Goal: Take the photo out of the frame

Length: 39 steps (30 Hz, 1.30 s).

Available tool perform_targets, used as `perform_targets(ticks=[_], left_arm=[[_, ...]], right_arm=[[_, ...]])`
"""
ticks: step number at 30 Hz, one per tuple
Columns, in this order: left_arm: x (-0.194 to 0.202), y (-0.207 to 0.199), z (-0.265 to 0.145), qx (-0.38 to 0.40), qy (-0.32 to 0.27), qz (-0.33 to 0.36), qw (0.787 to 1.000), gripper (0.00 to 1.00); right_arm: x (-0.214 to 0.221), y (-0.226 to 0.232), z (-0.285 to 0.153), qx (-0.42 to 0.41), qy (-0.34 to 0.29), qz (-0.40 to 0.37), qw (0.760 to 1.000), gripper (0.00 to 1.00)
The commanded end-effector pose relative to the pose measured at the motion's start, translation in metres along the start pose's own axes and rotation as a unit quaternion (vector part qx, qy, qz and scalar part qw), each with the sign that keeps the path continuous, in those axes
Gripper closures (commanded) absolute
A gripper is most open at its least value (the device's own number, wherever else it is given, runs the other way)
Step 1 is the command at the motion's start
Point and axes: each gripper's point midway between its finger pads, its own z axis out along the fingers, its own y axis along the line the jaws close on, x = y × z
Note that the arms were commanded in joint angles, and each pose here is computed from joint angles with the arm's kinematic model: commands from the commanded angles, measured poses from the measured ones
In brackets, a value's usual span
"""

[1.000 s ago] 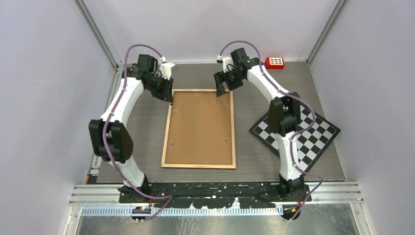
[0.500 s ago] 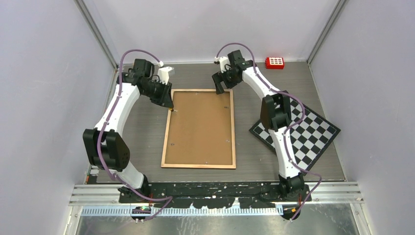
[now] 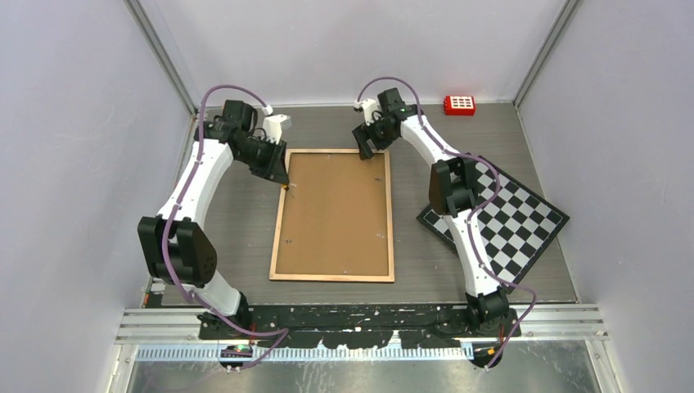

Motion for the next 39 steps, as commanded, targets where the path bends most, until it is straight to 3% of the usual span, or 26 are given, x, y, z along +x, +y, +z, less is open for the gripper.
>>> perform_targets(ticks=[1, 4, 9, 13, 25, 32, 39], left_arm=[[-0.004, -0.007, -0.018, -0.006, -0.020, 0.008, 1.000, 1.00], [-0.004, -0.007, -0.017, -0.006, -0.020, 0.006, 1.000, 1.00], [-0.004, -0.004, -0.017, -0.010, -0.022, 0.003, 1.000, 1.00], [-0.005, 0.004, -0.017, -0.018, -0.023, -0.004, 1.000, 1.00], [-0.012, 0.017, -0.015, -0.017, -0.032, -0.032, 0.999, 1.00], [-0.017, 0.035, -0.017, -0.067, -0.042, -0.050, 0.996, 1.00], [-0.017, 0.041, -0.020, -0.082, -0.045, -0.058, 0.994, 1.00]], right_arm=[[0.000, 0.005, -0.006, -0.014, 0.006, -0.010, 1.000, 0.15], [0.014, 0.004, -0.004, -0.010, 0.031, -0.007, 0.999, 0.28], [0.033, -0.007, -0.008, 0.028, 0.071, 0.013, 0.997, 0.60], [0.044, -0.017, -0.017, 0.058, 0.089, 0.029, 0.994, 0.73], [0.066, -0.038, -0.055, 0.076, 0.107, 0.161, 0.978, 0.99], [0.075, -0.032, -0.075, 0.104, 0.090, 0.267, 0.954, 1.00], [0.104, -0.005, -0.076, 0.111, 0.106, 0.379, 0.912, 1.00]])
